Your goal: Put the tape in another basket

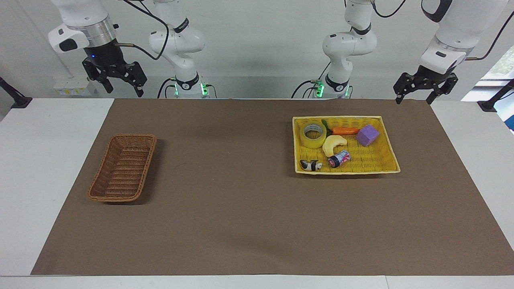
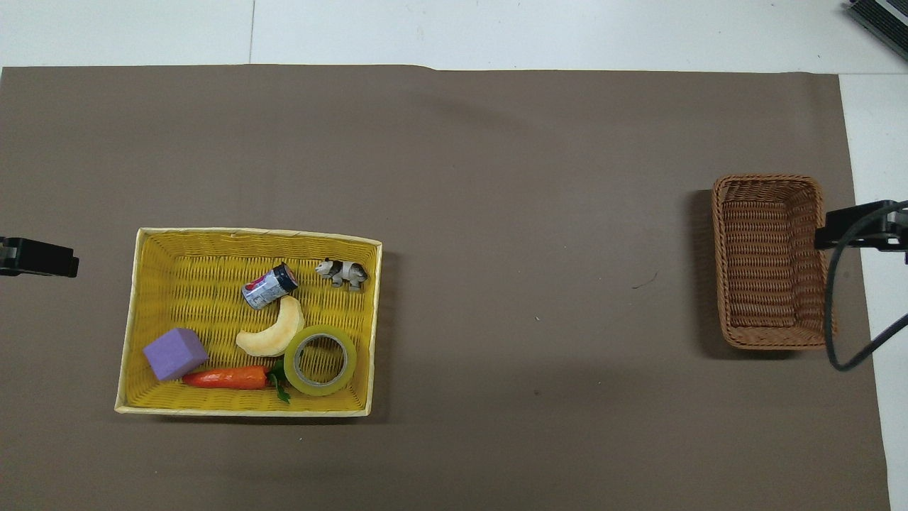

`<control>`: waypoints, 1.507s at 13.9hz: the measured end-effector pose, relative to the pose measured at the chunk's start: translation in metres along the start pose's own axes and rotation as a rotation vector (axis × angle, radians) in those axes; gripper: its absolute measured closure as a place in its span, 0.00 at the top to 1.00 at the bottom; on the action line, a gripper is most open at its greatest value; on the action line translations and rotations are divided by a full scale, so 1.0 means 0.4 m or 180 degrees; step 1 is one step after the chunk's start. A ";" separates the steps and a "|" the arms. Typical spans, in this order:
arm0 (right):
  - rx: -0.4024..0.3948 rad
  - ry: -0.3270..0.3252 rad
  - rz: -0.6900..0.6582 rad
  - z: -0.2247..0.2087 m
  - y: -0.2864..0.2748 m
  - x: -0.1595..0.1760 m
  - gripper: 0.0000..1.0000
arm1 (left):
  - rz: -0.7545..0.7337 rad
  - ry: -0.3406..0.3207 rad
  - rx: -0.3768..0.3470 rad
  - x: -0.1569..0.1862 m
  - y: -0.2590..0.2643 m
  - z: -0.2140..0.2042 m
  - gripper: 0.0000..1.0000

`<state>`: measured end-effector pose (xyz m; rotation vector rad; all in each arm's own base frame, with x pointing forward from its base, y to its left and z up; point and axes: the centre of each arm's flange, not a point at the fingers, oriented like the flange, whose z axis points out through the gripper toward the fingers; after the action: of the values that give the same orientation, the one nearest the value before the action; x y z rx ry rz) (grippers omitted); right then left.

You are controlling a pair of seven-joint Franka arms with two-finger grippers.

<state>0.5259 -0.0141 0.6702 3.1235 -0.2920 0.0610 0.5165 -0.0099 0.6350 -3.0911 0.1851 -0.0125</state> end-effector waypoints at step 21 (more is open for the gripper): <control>0.0000 -0.0001 -0.0002 0.000 0.000 0.000 1.00 | -0.0232 -0.0086 -0.0161 0.015 0.085 0.047 1.00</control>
<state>0.5259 -0.0141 0.6701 3.1235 -0.2910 0.0605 0.5188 -0.0434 0.6148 -3.1448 0.0726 0.0317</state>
